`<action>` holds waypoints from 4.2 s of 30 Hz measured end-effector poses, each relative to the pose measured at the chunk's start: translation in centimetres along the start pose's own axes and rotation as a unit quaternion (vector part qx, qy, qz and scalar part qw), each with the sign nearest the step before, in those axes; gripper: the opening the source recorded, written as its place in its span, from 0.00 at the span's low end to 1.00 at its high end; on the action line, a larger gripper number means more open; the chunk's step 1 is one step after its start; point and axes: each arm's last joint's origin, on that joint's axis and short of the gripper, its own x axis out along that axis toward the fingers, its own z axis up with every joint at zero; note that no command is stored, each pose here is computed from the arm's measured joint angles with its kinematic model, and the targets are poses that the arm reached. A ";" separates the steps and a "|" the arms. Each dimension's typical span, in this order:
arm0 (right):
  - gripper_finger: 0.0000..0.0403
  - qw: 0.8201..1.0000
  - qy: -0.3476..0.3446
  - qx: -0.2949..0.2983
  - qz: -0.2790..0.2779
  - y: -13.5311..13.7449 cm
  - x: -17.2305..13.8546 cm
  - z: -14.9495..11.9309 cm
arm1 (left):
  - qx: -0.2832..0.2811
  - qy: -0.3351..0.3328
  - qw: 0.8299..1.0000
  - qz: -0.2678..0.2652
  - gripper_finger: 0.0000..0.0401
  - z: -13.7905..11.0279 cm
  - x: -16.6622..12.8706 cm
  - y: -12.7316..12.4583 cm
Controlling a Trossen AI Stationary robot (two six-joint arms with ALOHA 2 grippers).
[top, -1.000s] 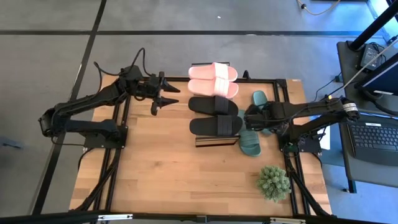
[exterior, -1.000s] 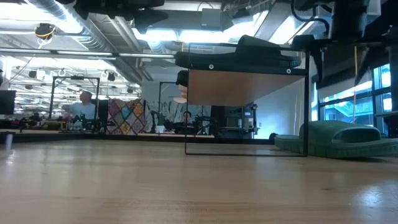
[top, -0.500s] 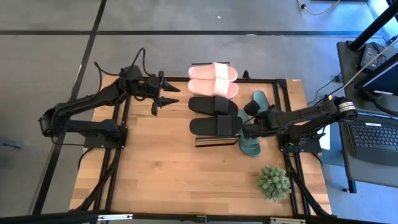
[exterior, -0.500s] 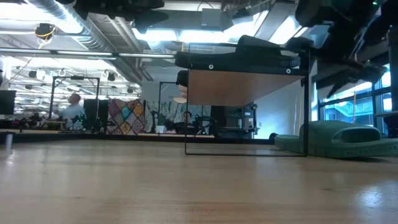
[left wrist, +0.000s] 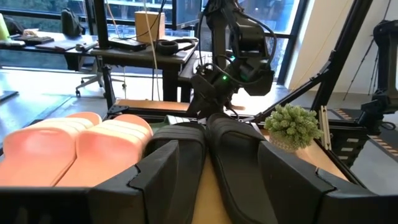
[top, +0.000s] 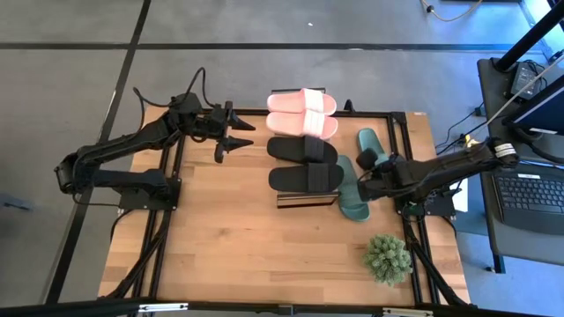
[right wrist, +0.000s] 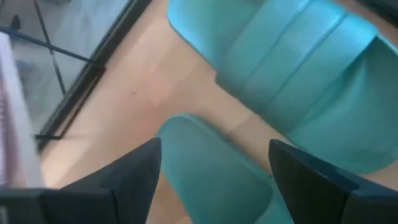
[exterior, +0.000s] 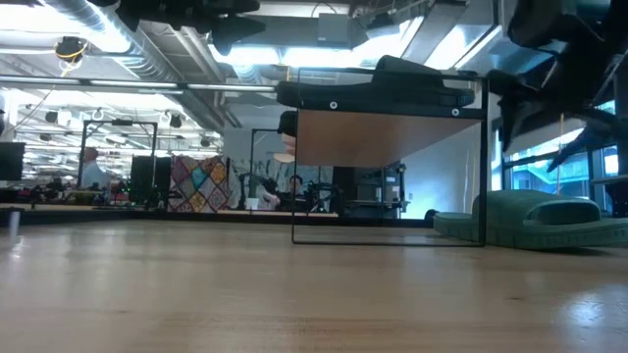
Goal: Pick and place slides into the shelf
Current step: Put the right green slide under the shelf
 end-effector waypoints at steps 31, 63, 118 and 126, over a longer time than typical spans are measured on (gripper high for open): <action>0.73 0.998 -0.049 0.039 -0.028 -4.3 6.4 0.9 | 0.001 -0.004 0.999 0.035 0.53 0.1 0.0 0.2; 0.73 0.996 -0.083 0.026 -0.035 -4.4 7.2 1.6 | 0.002 -0.004 0.999 0.035 0.53 0.1 0.0 0.2; 0.03 0.981 -0.092 -0.172 0.023 1.1 3.9 1.7 | 0.001 0.000 0.999 0.035 0.53 0.0 0.0 0.2; 0.03 0.966 -0.081 -0.246 0.016 4.9 -1.3 3.9 | 0.003 0.000 0.999 0.035 0.53 0.0 0.0 0.2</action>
